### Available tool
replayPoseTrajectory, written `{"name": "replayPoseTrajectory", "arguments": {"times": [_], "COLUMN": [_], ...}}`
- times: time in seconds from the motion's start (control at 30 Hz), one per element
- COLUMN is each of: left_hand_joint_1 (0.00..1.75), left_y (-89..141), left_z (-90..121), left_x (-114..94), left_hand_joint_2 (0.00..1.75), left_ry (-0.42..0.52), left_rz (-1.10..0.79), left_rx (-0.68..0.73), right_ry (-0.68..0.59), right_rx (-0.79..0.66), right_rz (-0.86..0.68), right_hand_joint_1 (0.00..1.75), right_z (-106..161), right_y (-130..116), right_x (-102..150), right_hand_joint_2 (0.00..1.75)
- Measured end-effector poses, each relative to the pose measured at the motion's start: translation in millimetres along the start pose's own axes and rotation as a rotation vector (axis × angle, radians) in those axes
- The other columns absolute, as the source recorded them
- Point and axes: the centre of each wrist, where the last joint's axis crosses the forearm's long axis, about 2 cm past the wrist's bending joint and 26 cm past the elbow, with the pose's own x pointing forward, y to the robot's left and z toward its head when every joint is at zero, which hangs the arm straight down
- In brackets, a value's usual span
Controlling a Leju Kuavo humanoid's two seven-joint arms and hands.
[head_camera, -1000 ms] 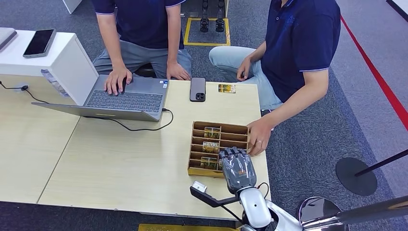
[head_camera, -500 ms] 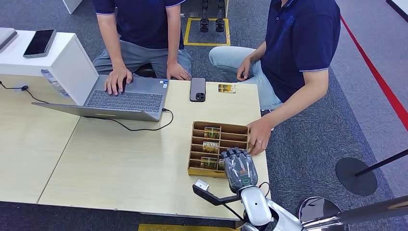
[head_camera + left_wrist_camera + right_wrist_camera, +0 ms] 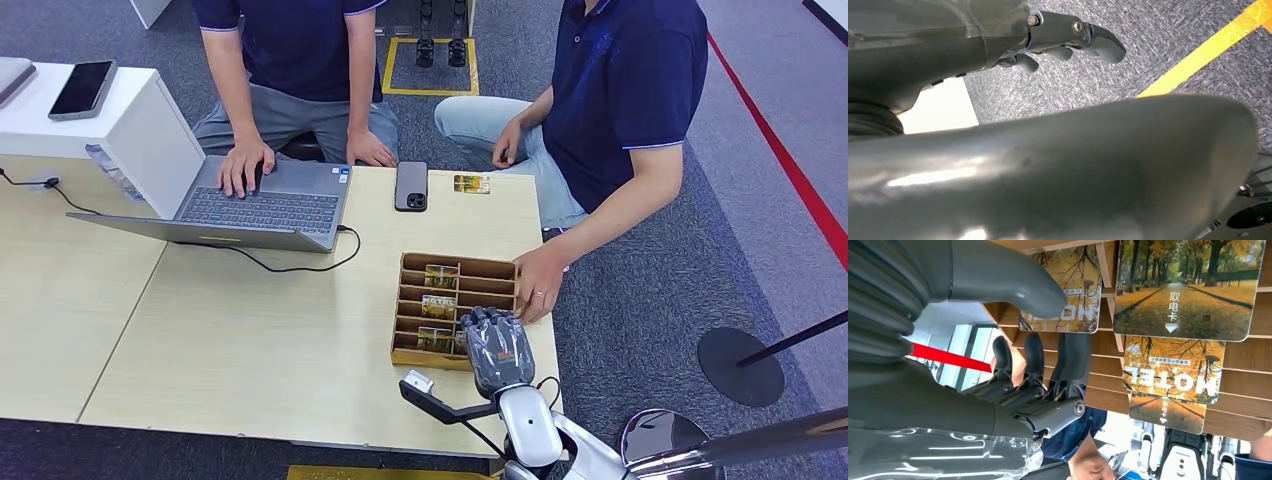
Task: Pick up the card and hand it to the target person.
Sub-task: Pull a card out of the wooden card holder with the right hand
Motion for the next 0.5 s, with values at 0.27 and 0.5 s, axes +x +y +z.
{"name": "replayPoseTrajectory", "arguments": {"times": [0.27, 0.5], "left_hand_joint_1": [0.0, 0.0], "left_y": [-0.2, -0.3], "left_z": [0.0, 0.1], "left_x": [-0.3, -0.5], "left_hand_joint_2": [0.0, 0.0], "left_ry": [0.001, 0.001], "left_rz": [0.002, 0.003], "left_rx": [0.002, 0.004], "right_ry": [-0.003, -0.004], "right_rx": [-0.002, -0.002], "right_rz": [-0.003, -0.003], "right_hand_joint_1": [1.34, 1.34], "right_z": [0.3, 0.4], "right_y": [0.2, 0.3], "right_x": [0.2, 0.2], "right_hand_joint_2": [1.75, 1.75]}}
